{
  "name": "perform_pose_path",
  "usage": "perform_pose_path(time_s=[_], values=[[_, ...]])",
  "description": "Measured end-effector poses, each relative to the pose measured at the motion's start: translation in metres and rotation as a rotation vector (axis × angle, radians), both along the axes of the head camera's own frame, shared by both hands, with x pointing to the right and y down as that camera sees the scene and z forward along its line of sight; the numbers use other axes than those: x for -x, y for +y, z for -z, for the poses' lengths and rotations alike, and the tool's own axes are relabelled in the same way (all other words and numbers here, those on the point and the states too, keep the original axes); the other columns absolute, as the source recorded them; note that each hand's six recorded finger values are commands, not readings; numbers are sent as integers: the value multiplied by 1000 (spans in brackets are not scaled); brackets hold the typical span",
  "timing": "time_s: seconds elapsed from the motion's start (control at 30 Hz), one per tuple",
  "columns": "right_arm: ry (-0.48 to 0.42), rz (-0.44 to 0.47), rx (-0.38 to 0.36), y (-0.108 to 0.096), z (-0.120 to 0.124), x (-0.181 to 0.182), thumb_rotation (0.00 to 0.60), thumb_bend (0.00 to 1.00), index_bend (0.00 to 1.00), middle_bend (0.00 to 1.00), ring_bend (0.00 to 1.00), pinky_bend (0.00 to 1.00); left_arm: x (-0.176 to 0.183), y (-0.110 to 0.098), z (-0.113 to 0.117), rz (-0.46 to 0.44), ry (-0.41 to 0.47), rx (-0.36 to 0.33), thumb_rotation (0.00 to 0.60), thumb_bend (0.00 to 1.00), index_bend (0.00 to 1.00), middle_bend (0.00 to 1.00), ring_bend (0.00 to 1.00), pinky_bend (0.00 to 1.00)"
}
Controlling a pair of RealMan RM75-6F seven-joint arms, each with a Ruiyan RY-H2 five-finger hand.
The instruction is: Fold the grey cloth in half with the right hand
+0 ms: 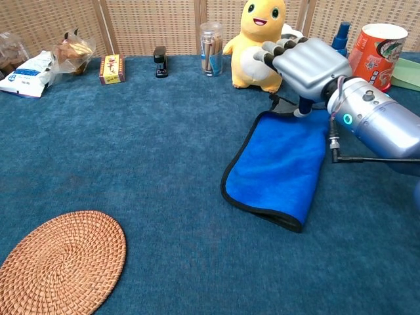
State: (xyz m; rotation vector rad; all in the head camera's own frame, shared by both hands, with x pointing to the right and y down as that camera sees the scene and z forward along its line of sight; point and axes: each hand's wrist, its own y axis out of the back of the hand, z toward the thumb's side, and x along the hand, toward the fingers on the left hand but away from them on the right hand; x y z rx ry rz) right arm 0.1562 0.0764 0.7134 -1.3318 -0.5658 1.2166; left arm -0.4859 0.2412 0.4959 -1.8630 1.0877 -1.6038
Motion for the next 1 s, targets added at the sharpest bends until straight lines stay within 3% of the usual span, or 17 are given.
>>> perform_pose_path(time_s=[0.47,1.0], values=[[-11,-22,-34,-16,8,16,600,0,0,0,0,178,2,-1,-3,8,1,9,600,121,0,0,0,0],[-5,-87,-127,-29,13,21,600,0,0,0,0,179,5,-2,-4,14,5,16,600,121,0,0,0,0]])
